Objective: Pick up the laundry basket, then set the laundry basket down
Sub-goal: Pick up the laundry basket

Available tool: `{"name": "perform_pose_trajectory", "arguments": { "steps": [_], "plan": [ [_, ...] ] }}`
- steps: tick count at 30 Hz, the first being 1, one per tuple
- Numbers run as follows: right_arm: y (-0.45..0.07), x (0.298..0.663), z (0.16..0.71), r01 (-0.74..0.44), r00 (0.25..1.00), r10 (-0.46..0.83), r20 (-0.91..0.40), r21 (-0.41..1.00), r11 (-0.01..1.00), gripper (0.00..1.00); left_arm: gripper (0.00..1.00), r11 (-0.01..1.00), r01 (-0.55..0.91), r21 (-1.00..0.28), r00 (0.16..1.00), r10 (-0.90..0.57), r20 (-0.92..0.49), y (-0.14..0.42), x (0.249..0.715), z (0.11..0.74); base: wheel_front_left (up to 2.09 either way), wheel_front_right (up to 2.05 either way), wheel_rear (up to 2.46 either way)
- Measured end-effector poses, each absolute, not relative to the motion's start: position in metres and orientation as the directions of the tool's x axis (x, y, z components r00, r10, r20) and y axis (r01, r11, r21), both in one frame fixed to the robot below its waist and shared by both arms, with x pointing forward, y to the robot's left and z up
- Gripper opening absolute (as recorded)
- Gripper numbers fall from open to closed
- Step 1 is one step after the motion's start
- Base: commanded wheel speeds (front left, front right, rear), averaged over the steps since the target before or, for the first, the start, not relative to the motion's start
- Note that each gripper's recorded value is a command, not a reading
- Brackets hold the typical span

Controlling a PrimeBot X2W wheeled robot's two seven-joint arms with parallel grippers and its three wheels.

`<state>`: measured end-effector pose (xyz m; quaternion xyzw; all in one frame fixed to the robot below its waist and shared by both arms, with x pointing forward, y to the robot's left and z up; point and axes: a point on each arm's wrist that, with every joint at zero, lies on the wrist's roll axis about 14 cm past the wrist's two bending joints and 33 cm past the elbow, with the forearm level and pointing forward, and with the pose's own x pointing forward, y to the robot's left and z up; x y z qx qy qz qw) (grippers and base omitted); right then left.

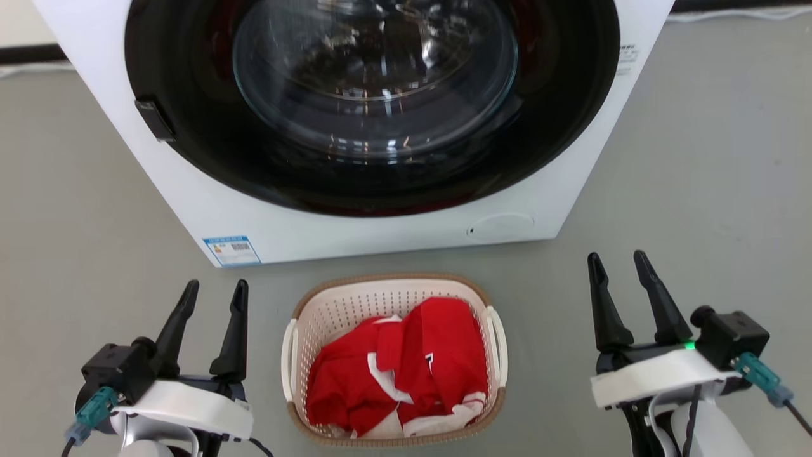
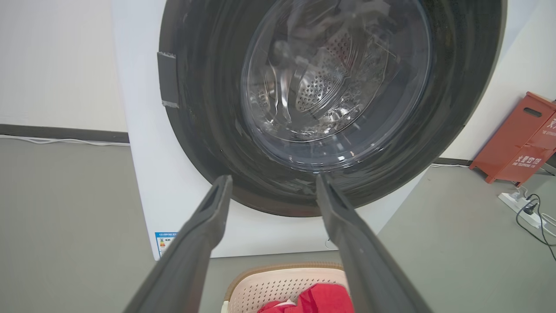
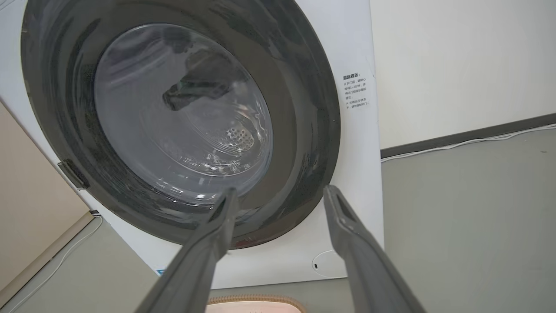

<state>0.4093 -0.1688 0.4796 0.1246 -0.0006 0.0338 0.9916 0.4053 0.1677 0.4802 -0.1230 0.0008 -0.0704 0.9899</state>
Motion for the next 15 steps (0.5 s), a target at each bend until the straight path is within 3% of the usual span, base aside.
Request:
{"name": "perform_pose_trajectory", "arguments": {
  "steps": [7, 15],
  "plan": [
    [-0.165, 0.432, 0.459, -0.069, 0.996, 0.080, -0.038, 0.236, 0.969, 1.00, 1.00, 0.957, 0.148, -0.251, 0.988, -0.151, 0.004, 0.165, 0.425, 0.471, 0.00, 0.00, 0.00],
    [-0.161, 0.453, 0.414, -0.057, 0.985, 0.092, -0.143, 0.231, 0.971, 1.00, 1.00, 0.955, 0.135, -0.265, 0.981, -0.167, -0.102, 0.169, 0.448, 0.427, 0.00, 0.00, 0.00]
  ]
}}
